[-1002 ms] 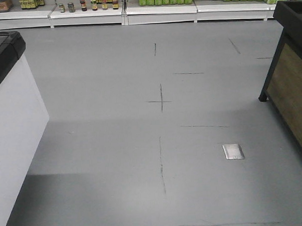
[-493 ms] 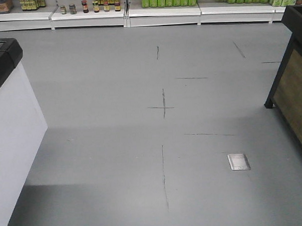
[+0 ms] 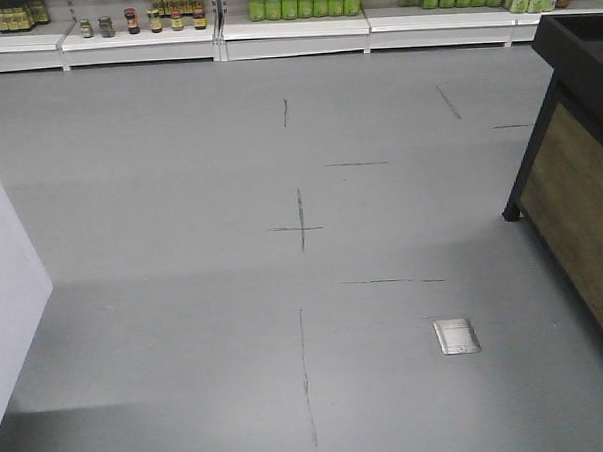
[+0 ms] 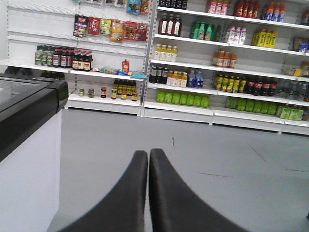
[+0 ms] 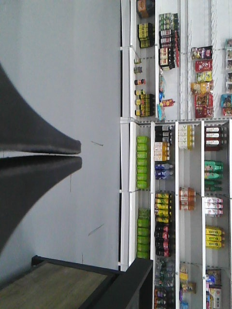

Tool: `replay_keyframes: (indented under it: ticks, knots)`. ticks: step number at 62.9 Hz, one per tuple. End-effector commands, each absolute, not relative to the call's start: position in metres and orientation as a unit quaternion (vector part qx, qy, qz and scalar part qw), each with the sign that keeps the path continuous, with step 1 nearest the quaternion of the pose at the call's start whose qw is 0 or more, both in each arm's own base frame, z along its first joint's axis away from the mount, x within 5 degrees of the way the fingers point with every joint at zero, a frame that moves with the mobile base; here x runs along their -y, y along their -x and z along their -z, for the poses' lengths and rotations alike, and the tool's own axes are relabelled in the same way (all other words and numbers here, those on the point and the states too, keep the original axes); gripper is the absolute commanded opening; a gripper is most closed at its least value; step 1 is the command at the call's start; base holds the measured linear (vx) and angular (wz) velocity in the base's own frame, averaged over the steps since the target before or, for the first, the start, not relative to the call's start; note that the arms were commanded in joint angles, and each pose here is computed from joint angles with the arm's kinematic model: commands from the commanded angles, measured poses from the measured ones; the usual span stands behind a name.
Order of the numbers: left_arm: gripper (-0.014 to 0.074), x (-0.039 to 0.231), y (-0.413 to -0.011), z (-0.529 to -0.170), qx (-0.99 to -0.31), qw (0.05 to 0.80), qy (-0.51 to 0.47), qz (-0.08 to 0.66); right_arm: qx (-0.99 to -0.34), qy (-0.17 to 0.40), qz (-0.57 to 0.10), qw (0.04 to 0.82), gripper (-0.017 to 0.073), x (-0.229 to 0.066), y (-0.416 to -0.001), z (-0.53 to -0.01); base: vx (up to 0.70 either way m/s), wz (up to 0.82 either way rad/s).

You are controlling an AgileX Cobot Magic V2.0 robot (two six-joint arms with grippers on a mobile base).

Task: Pick three apples into basket with both arms
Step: 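Drive the base forward along the aisle toward the fruit tables, then turn the base toward the fruit table holding the light-blue basket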

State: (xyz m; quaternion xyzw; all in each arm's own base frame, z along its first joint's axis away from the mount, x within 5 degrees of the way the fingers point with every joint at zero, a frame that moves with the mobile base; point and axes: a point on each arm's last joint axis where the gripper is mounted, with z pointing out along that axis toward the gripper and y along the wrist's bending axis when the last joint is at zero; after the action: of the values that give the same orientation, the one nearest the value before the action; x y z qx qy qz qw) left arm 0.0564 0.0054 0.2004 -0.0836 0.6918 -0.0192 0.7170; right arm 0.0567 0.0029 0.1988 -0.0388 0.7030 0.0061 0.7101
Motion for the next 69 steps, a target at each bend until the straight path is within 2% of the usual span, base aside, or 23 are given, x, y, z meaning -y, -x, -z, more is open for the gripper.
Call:
replay_keyframes:
  ticks: [1,37,69]
  knots:
    - [-0.0006,-0.0046,-0.0540,-0.2178,-0.653,0.753,0.081,0.028,-0.678,0.047,-0.008,0.733,-0.0005,-0.0045,-0.0559,-0.2012,0.17,-0.22]
    - [-0.0006,-0.0046,-0.0540,-0.2178,-0.653,0.753,0.081,0.028,-0.678,0.047,-0.008,0.733,-0.0005,-0.0045,-0.0559,-0.2012,0.17,-0.30]
    - [-0.0006,-0.0046,-0.0540,-0.2178,-0.653,0.753,0.081,0.028,-0.678,0.047,-0.008,0.733,-0.0005,-0.0045,-0.0559,-0.2012,0.18,-0.45]
